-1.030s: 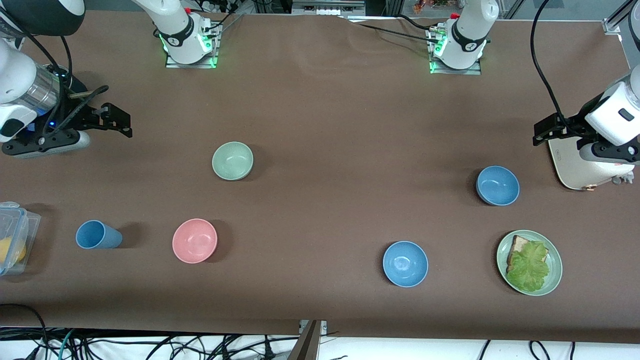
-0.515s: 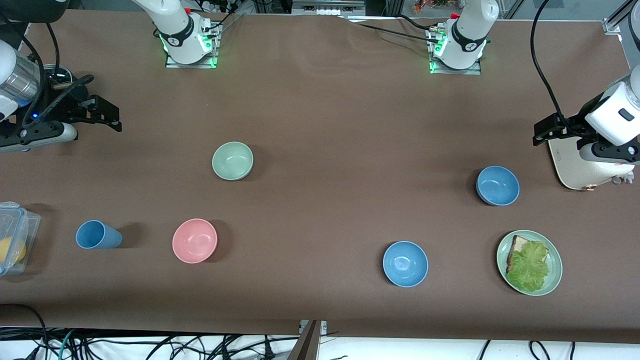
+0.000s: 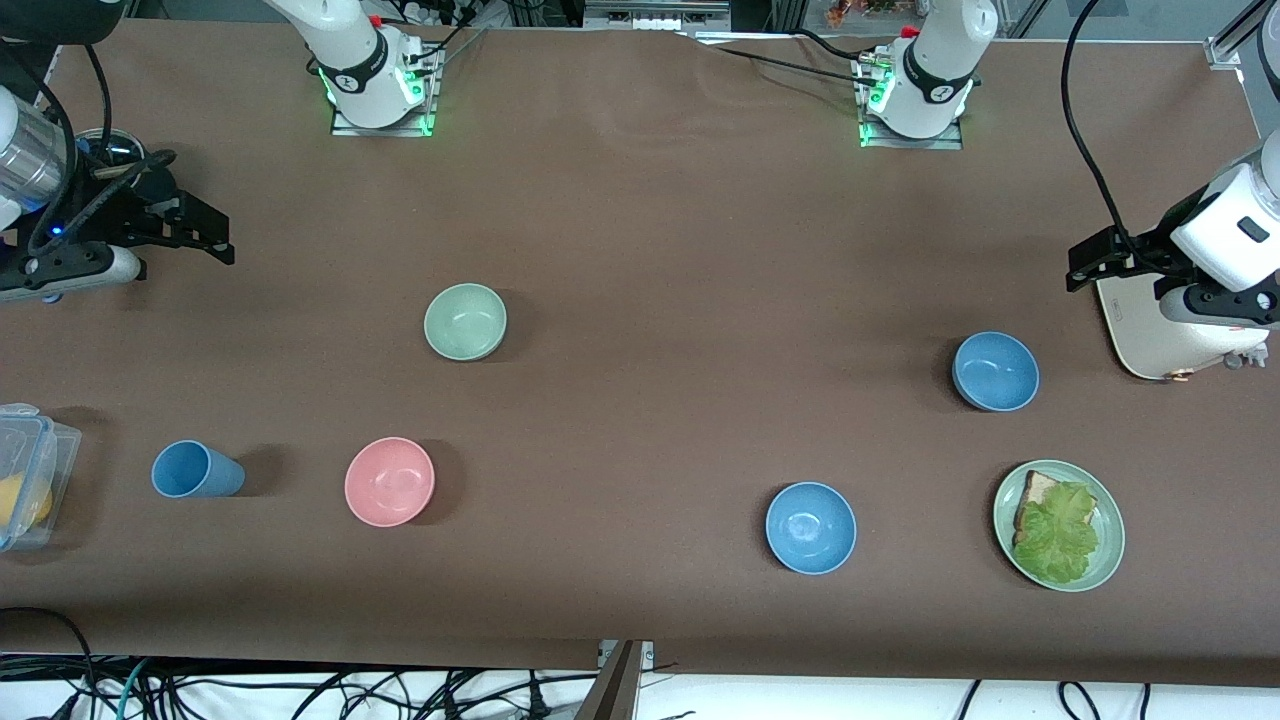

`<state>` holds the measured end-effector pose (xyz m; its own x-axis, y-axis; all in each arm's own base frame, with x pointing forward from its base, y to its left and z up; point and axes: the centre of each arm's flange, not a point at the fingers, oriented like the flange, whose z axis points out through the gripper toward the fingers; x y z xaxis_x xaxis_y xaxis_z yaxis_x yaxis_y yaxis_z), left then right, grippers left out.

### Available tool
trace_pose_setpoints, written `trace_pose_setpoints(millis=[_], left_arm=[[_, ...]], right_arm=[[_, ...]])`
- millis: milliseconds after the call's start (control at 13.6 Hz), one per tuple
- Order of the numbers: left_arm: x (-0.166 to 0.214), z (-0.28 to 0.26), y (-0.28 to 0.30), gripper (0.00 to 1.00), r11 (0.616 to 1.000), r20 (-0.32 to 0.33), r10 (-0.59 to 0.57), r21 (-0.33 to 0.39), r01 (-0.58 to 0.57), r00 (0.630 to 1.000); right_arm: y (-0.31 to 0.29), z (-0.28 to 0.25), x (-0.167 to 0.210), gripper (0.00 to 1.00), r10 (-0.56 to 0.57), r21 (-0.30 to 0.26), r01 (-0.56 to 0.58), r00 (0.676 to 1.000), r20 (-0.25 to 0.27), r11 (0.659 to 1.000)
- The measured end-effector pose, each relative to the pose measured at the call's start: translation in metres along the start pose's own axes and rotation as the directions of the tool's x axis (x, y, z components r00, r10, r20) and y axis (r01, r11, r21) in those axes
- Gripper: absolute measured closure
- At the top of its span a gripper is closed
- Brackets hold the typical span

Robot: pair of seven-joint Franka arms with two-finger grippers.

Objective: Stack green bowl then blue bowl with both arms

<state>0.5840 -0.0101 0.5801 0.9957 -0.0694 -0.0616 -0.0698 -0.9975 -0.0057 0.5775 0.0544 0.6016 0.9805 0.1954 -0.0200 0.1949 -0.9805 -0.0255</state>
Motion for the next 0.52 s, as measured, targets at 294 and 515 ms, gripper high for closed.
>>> trace_pose_setpoints(millis=[294, 515], left_arm=[[0.000, 0.000, 0.000, 0.00, 1.000, 0.000, 0.000, 0.000, 0.000, 1.000], [0.000, 0.000, 0.000, 0.00, 1.000, 0.000, -0.001, 0.000, 0.001, 1.000]], right_arm=[[-0.002, 0.006, -0.002, 0.00, -0.064, 0.007, 0.064, 0.997, 0.037, 0.998], [-0.006, 0.025, 0.006, 0.00, -0.078, 0.013, 0.078, 0.994, 0.077, 0.997]])
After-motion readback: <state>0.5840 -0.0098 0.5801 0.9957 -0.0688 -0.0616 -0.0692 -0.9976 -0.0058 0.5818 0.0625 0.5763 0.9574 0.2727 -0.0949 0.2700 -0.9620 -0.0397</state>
